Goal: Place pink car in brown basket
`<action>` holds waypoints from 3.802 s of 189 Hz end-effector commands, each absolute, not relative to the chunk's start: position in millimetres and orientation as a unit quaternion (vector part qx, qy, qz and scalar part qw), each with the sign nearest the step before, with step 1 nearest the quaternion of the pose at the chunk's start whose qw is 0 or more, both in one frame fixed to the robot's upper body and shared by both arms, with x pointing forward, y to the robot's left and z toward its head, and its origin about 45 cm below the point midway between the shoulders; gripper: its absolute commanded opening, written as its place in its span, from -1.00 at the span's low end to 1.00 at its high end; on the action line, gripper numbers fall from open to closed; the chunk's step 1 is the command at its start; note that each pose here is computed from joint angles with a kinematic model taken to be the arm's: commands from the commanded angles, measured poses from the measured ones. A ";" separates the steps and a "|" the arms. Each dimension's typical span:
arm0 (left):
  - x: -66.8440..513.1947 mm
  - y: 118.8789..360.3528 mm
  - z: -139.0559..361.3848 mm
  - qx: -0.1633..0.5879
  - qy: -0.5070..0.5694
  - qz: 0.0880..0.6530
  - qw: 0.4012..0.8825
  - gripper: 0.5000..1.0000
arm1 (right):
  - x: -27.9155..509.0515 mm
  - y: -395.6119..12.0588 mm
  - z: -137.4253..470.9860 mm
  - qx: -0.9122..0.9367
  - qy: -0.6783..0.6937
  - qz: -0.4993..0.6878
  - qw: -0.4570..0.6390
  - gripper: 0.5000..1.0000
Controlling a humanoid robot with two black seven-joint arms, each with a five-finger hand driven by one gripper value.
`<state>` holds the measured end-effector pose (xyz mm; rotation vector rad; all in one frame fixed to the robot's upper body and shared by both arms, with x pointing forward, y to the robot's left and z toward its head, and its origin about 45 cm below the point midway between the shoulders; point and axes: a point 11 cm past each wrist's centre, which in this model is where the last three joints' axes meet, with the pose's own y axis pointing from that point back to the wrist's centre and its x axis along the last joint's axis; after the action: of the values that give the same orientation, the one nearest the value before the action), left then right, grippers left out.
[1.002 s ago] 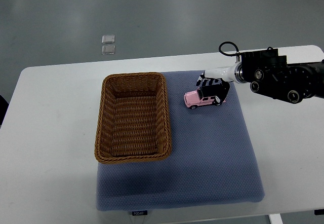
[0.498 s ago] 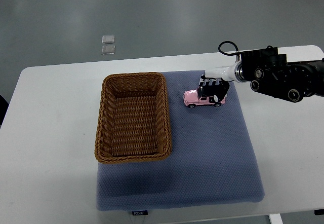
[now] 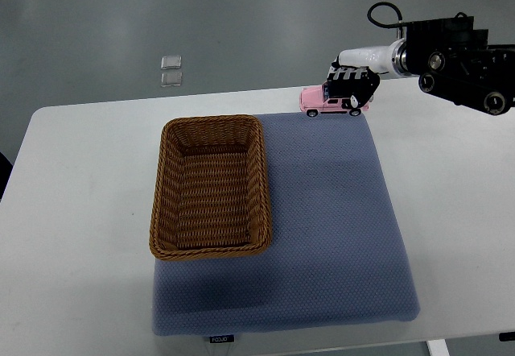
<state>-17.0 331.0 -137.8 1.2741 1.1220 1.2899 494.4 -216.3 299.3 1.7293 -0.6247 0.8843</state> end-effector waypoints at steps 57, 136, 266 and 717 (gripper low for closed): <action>-17.0 331.0 -137.8 0.523 0.461 0.529 0.483 1.00 | 485.0 -103.3 328.6 0.764 -0.218 0.417 0.441 -1.00; -16.8 331.0 -137.8 0.523 0.460 0.530 0.484 1.00 | 434.1 -23.5 256.5 0.809 -0.131 0.396 0.414 -1.00; -17.0 331.0 -137.8 0.523 0.461 0.529 0.483 1.00 | 427.0 -21.6 243.0 0.819 -0.125 0.379 0.413 0.52; -17.0 331.0 -137.8 0.523 0.461 0.529 0.483 1.00 | 491.0 -278.4 192.3 0.619 -0.701 -0.301 -0.186 0.64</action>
<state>-17.0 331.0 -137.8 1.2744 1.1222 1.2899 491.5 -278.0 193.0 2.2155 -2.5036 -1.0849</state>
